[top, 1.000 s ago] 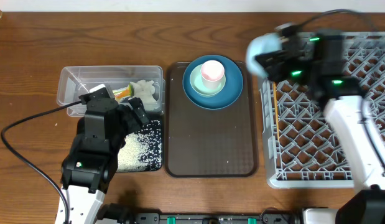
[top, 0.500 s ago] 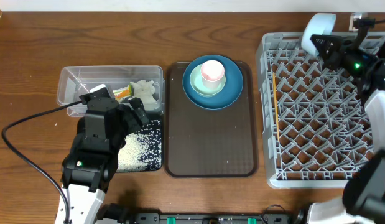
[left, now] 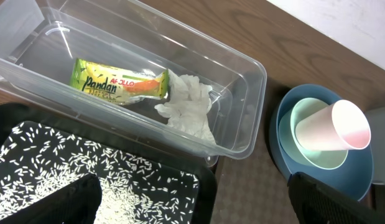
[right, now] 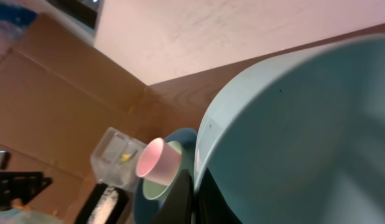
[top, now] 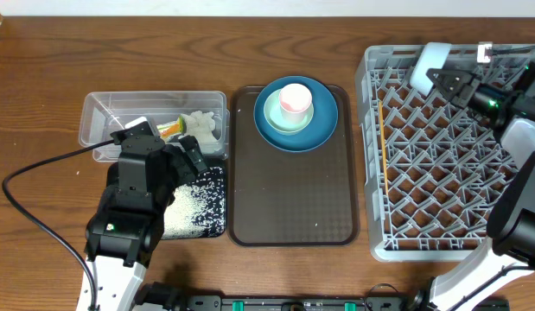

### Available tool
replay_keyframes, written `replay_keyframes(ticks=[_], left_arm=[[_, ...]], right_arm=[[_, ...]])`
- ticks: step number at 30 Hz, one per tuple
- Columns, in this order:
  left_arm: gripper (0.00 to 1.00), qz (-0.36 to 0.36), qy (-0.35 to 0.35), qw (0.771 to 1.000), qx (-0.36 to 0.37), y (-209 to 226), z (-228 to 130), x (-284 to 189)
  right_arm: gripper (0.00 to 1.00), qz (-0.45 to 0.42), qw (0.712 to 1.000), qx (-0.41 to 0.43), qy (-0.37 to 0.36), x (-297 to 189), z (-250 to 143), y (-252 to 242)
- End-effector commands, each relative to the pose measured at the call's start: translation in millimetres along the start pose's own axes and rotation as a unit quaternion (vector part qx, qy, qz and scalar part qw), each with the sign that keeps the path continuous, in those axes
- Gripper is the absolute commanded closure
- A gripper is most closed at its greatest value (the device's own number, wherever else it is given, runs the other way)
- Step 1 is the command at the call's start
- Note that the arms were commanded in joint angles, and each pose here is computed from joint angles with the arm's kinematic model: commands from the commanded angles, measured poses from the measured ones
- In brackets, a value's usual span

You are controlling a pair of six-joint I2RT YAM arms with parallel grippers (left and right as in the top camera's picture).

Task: Sort waste into correct bins and load items into the dishwasher rack
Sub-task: 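Lift the light-blue bowl and carry it into the grey rack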

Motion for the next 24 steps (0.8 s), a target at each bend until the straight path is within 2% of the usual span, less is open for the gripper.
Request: replay_keyframes(ticks=[1,10,17,23,24], left_arm=[[0.02,0.012,-0.001,1.000,-0.006,5,-1,1],[0.02,0.012,-0.001,1.000,-0.006,5,-1,1],[0.02,0.012,-0.001,1.000,-0.006,5,-1,1],[0.02,0.012,-0.001,1.000,-0.006,5,-1,1],[0.02,0.012,-0.001,1.000,-0.006,5,-1,1]], right_arm=[[0.99,0.050,0.998,0.027,0.025,-9,-7,9],[0.97,0.050,0.993,0.111,0.008,-40,-7,-1],[0.94,0.037,0.990,0.134,-0.018,-63,-2,-10],[0.81,0.031,0.987,0.153,-0.034,-78,0,-16],[0.74,0.029,0.986,0.157,-0.037,-80,0,-17]])
Point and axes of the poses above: each gripper's point midway between its finger pads, its own x axis out along the fingers, its own y axis along the line the jaws close on, z = x × y, the point moved 1 cm from there along -x, back along the fingers, and after that the axes turned 14 degrees about x, right-handed, at the moved point
